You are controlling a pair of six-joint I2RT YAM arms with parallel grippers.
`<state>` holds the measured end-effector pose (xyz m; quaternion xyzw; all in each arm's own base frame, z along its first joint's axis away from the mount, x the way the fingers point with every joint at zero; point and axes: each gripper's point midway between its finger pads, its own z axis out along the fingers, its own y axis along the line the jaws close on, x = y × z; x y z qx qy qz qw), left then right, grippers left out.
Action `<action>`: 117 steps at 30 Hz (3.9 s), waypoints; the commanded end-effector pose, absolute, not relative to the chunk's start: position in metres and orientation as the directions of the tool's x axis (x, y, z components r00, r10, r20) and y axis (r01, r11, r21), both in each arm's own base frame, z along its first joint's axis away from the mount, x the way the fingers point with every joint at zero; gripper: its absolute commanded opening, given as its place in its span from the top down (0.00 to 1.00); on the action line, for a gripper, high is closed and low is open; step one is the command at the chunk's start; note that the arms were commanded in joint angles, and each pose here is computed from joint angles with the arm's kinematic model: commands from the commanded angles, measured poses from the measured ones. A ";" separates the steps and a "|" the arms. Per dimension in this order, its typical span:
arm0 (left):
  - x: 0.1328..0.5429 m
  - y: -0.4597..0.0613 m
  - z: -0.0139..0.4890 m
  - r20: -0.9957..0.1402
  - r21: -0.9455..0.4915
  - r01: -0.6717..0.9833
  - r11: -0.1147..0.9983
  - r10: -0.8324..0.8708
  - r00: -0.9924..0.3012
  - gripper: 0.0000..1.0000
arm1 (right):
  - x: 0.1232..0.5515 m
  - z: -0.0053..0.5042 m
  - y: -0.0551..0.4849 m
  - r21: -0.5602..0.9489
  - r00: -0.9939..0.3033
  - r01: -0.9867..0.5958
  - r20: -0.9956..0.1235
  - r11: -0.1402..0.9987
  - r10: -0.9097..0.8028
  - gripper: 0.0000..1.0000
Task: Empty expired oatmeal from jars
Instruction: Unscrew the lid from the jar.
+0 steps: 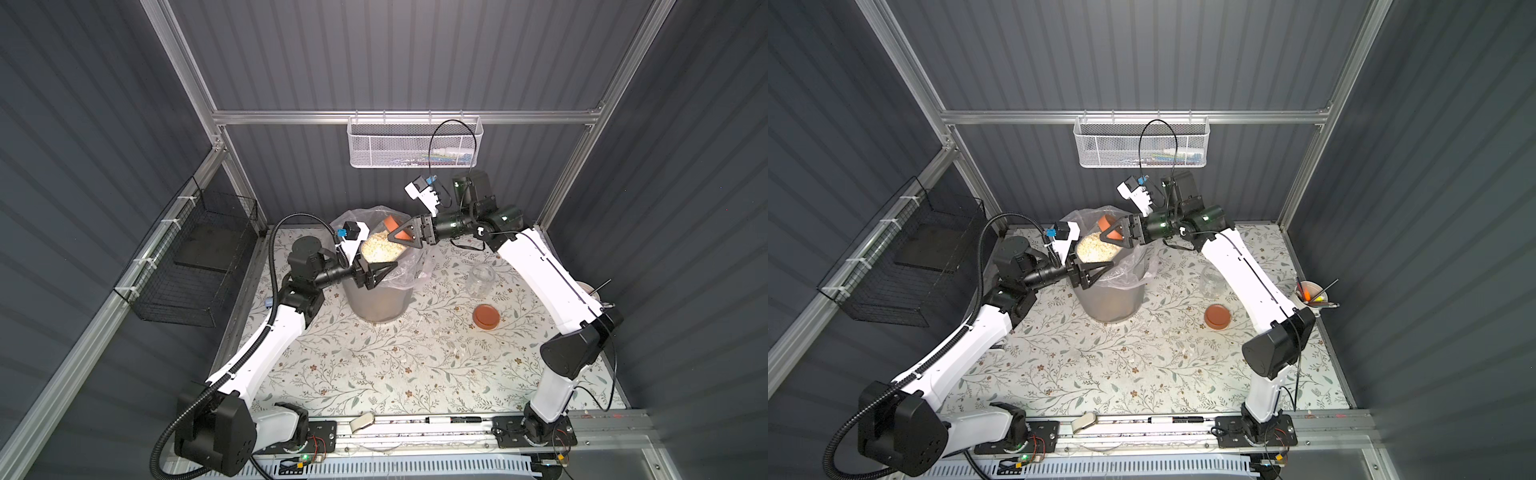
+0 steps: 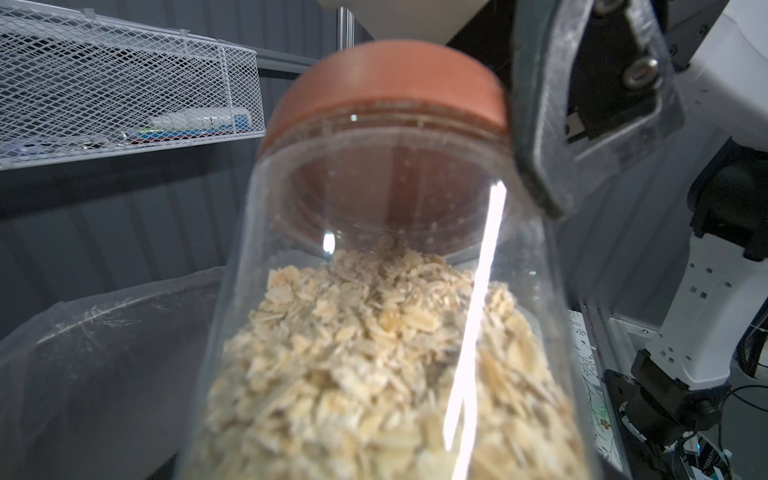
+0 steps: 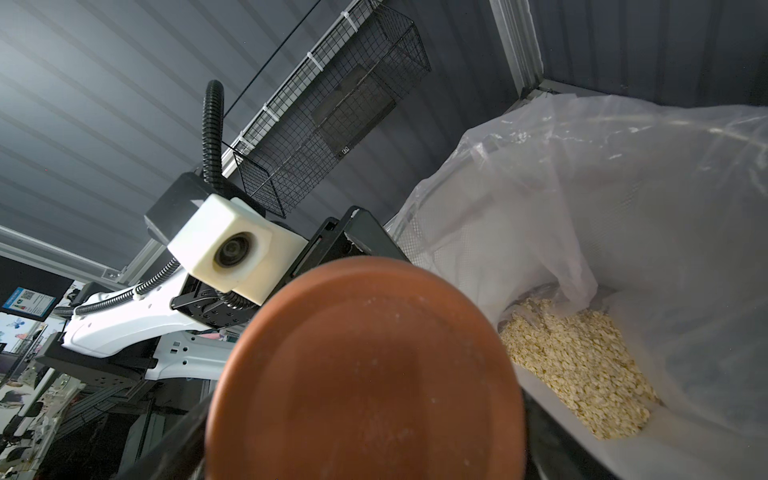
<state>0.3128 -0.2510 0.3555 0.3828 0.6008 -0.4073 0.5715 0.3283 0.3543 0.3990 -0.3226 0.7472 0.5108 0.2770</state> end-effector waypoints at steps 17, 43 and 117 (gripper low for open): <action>0.316 -0.248 0.405 -0.993 0.061 0.917 0.395 -0.066 0.095 0.14 | 0.309 0.408 0.374 0.606 -0.638 -0.770 -0.740 0.202 -0.214 0.54; 0.322 -0.245 0.388 -0.997 0.061 0.898 0.435 -0.007 0.071 0.00 | 0.314 0.438 0.367 0.573 -0.606 -0.792 -0.782 0.214 -0.149 0.60; 0.281 -0.248 0.429 -0.995 0.097 0.952 0.292 -0.010 0.104 1.00 | 0.316 0.405 0.363 0.529 -0.586 -0.808 -0.765 0.260 -0.265 0.17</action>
